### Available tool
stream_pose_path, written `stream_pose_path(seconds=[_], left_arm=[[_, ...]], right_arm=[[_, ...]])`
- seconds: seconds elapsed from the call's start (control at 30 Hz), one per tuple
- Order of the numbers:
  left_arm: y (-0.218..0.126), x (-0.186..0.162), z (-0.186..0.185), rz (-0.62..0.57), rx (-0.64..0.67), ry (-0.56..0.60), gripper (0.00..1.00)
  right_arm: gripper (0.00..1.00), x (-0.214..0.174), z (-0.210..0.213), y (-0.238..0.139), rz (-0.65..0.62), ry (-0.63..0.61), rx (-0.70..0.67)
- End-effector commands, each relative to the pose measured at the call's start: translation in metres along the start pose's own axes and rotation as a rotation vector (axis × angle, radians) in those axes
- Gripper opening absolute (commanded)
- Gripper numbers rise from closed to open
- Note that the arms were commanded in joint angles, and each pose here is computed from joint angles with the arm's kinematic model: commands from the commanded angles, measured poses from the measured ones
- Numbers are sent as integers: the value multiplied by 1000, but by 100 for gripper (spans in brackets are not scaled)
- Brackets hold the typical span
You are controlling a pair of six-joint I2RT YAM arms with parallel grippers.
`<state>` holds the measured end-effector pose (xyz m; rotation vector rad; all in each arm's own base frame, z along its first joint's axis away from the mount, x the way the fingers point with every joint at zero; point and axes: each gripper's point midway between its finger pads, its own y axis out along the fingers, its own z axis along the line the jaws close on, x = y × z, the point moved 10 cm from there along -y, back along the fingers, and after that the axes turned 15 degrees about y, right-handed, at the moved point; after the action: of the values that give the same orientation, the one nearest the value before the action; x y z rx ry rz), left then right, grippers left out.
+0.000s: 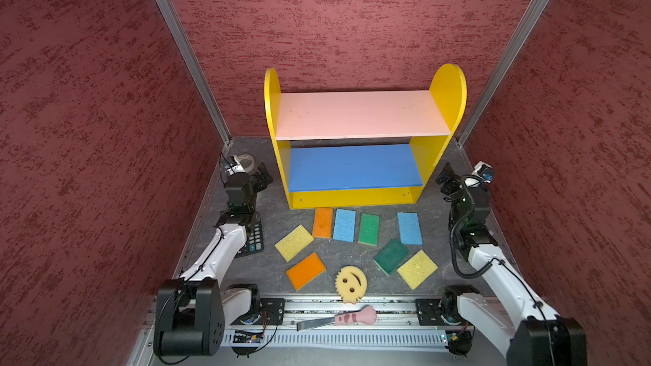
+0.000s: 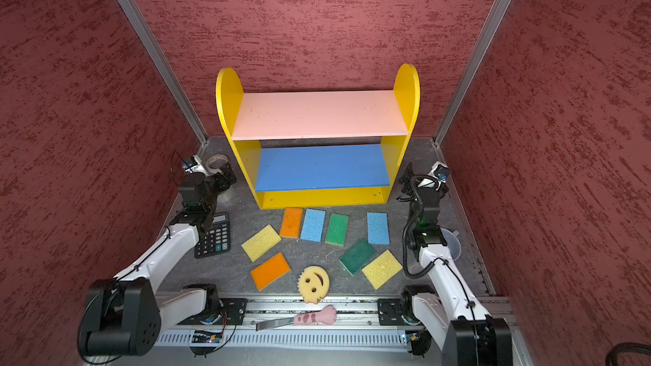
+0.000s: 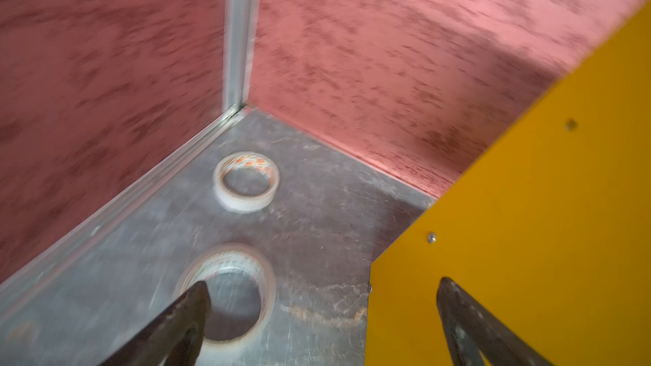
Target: Place and organize the cleaning sponges onto the shelf
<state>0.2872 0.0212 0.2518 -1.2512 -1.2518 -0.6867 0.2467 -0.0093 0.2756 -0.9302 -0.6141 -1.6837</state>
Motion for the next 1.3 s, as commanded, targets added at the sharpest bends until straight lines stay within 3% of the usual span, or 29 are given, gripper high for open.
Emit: stream_pose_path(seconds=[0.0, 0.07, 0.13, 0.23, 0.33, 0.37, 0.4, 0.5, 0.57, 0.67, 0.77, 0.93, 1.27], left_arm=[[-27, -5, 20, 171, 191, -158, 99], [-40, -7, 21, 174, 149, -189, 99], [-52, -12, 24, 172, 101, -233, 100], [-64, -20, 28, 188, 43, -283, 99], [-68, -24, 27, 241, -6, -275, 99], [-67, -26, 25, 265, -33, -267, 95], [-67, -27, 21, 284, -72, -258, 84], [-63, -36, 15, 335, -148, -260, 66], [-59, -42, 11, 369, -176, -259, 33], [-54, -50, 2, 428, -214, -232, 11], [-53, -58, -10, 475, -244, -211, 7], [-55, -68, -33, 485, -272, -136, 3], [-15, -92, -64, 567, -257, -103, 0]], right_arm=[[80, -25, -13, -19, 158, -3, -125], [52, -38, -8, -30, 246, 4, -90], [31, -55, -4, -38, 335, 15, -65], [16, -84, 4, -51, 467, 32, -59], [13, -113, 17, -64, 566, 3, -38], [12, -122, 22, -68, 594, -19, -36], [12, -129, 27, -70, 622, -41, -34], [1, -146, 33, -67, 684, -70, -43], [0, -152, 37, -64, 697, -60, -28], [0, -151, 37, -62, 671, -15, -34], [0, -141, 31, -59, 639, 55, -49], [0, -123, 2, -28, 718, 172, -110], [0, -117, -2, 28, 830, 186, -111]])
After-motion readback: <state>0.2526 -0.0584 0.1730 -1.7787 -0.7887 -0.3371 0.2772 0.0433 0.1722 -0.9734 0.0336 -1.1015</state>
